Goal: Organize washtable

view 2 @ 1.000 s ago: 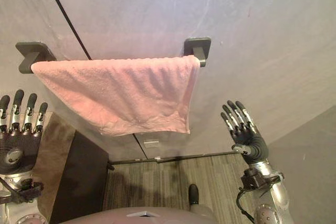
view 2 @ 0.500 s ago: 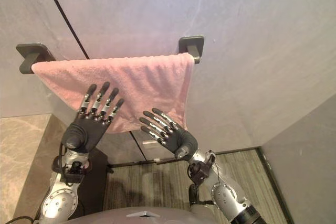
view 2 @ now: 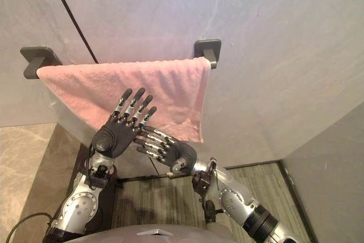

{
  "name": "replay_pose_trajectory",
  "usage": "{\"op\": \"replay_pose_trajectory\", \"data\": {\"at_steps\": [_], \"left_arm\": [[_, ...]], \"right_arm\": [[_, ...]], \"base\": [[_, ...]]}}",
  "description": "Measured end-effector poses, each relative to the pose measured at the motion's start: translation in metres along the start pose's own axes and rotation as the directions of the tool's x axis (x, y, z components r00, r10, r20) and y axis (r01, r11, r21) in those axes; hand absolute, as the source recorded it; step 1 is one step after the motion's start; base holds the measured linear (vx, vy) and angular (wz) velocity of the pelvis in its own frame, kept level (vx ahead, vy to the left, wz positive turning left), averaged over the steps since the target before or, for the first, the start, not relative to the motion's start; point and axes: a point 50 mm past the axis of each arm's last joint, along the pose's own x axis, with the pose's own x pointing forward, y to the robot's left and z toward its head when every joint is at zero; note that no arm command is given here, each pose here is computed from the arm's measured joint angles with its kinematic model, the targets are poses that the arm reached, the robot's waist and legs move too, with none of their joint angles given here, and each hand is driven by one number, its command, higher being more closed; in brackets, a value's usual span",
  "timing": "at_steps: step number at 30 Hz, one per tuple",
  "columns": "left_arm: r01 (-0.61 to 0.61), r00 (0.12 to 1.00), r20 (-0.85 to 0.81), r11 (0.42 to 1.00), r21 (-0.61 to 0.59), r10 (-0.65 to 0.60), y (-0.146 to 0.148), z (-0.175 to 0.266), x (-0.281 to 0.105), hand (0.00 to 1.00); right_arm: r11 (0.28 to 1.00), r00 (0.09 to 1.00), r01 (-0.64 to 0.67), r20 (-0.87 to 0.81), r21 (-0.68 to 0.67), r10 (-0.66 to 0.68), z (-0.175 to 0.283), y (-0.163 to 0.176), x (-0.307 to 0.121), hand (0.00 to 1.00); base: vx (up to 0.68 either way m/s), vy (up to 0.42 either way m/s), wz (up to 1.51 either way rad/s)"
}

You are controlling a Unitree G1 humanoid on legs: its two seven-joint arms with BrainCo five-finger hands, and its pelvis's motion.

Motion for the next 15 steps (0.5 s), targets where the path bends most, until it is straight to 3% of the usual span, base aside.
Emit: {"op": "replay_pose_trajectory", "data": {"at_steps": [15], "left_arm": [[-0.093,0.996,-0.012,0.996,0.011,0.093,0.018,-0.004,-0.001,0.00]], "right_arm": [[0.997,0.997,0.078,-0.010,-0.025,-0.079,0.002,-0.018,0.017,0.00]], "base": [[0.00,0.003,0.08]]}}
